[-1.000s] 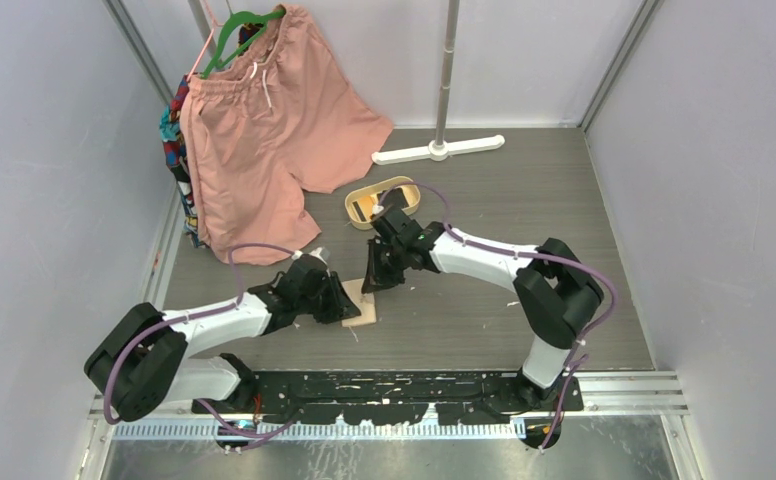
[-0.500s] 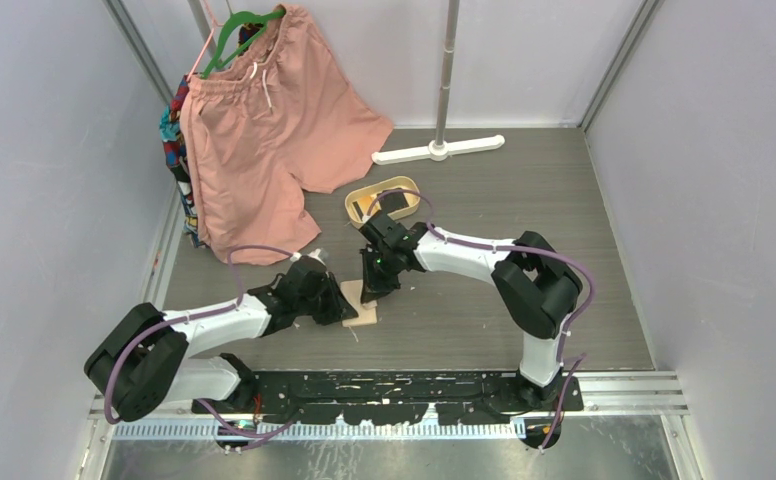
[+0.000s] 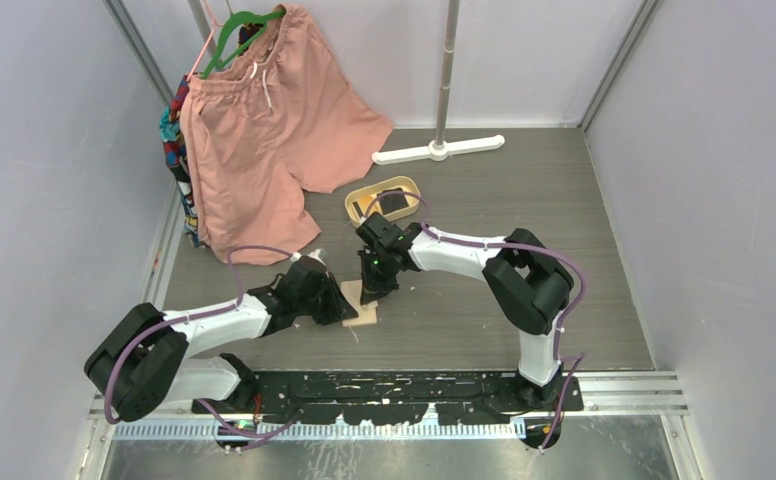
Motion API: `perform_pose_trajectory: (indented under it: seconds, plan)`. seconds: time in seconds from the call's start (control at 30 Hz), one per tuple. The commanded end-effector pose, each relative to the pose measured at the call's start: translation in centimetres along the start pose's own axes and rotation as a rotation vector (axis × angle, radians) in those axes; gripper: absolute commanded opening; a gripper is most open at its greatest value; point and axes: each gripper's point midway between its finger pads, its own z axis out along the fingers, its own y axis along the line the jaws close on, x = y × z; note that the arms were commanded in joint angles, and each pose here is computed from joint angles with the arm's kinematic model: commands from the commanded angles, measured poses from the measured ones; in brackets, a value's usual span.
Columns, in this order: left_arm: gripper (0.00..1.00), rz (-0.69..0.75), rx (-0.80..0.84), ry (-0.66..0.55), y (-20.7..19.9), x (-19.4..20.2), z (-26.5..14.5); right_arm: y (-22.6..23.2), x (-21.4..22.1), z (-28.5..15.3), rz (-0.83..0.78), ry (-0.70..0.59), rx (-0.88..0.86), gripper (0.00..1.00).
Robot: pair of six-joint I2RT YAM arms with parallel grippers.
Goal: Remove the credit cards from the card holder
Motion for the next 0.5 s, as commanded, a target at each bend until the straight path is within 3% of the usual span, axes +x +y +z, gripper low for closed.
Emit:
perform_pose_trajectory:
  seconds: [0.0, 0.47]
  plan:
    - [0.02, 0.017, -0.007, -0.009, 0.4, 0.0, 0.0, 1.4, -2.1, -0.9, -0.033, -0.081, -0.012, 0.01]
    - [0.02, 0.016, -0.012, -0.002, 0.6, 0.2, 0.0, 1.6, -3.4, -1.8, -0.029, -0.153, -0.004, 0.01]
